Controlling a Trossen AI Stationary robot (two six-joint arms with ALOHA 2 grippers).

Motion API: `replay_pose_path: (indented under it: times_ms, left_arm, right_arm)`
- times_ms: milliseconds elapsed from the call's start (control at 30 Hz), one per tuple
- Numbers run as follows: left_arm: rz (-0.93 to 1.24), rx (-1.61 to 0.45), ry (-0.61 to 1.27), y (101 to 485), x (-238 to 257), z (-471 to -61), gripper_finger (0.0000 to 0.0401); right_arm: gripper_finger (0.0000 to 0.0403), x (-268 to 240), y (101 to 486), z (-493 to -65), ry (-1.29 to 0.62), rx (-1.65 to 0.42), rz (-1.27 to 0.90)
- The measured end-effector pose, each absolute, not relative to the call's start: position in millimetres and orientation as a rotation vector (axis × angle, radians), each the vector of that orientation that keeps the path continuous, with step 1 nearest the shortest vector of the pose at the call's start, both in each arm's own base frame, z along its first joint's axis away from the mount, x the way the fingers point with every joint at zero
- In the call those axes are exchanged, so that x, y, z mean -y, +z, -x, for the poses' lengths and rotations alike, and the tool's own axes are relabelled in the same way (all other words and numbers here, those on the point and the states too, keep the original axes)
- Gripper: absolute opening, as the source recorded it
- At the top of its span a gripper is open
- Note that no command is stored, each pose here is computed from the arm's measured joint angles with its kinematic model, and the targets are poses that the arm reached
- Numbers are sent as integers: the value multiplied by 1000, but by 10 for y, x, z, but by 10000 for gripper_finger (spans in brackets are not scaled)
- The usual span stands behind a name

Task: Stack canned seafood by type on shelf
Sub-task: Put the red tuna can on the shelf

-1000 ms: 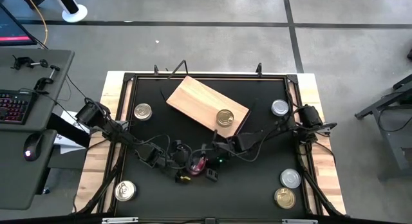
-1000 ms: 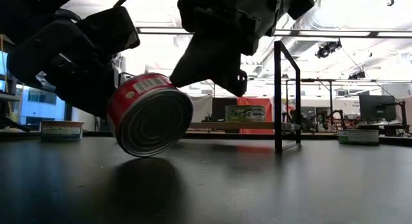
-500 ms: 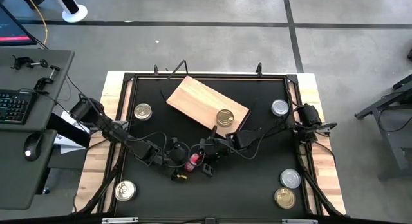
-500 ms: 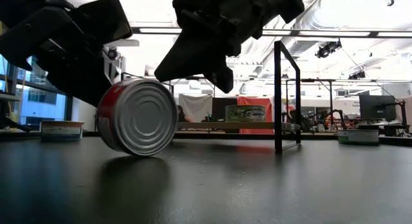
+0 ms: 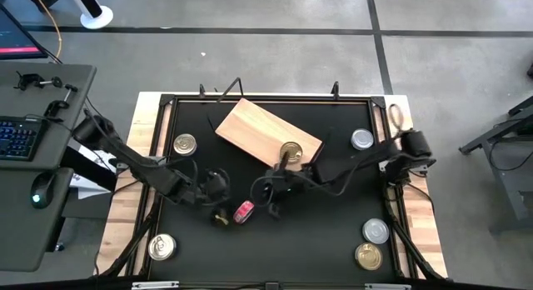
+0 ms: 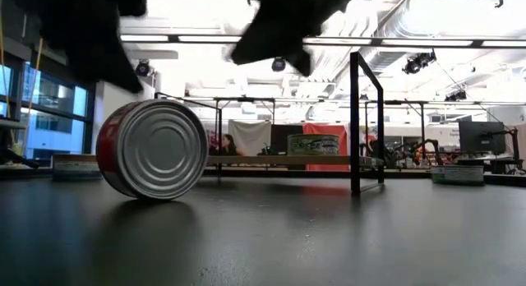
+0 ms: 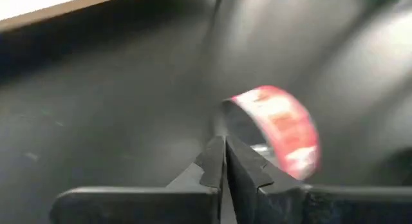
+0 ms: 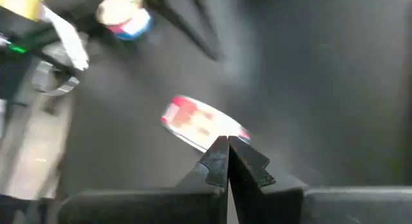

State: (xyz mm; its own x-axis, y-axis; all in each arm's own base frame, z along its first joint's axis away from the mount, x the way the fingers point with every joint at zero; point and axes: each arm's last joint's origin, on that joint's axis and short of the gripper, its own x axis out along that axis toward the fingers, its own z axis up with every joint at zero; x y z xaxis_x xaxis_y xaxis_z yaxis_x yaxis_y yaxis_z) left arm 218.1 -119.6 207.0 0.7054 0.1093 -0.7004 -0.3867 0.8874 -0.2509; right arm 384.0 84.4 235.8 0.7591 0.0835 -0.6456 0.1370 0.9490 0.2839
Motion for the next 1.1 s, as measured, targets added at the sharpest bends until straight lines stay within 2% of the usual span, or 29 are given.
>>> replay_pose_path:
  times_ms: [200,333,467,600,767,1100]
  left_arm:
    - [684,-569,131,2314,1525,-2069,76]
    - [755,-503,54,2312,1761,-2058,131]
    - [701,-486,34,2334,1814,-2202,182]
    - [529,-593,30,2547,1602,-2423,218]
    - [356,-827,158,2685,1357,-2457,236]
    - [399,-937,351,2147,1534,-2649,238]
  right_arm:
    - [0,-756,2674,-3306,-161,-837,-224]
    - [0,-717,2677,-2976,-232,-897,-219]
    - [0,-669,2585,-2689,-292,-899,-296]
    - [0,-644,2454,-2480,-340,-885,-391]
    - [0,-635,2383,-2338,-376,-846,-434]
    - [0,-619,2382,-2346,-403,-811,-410]
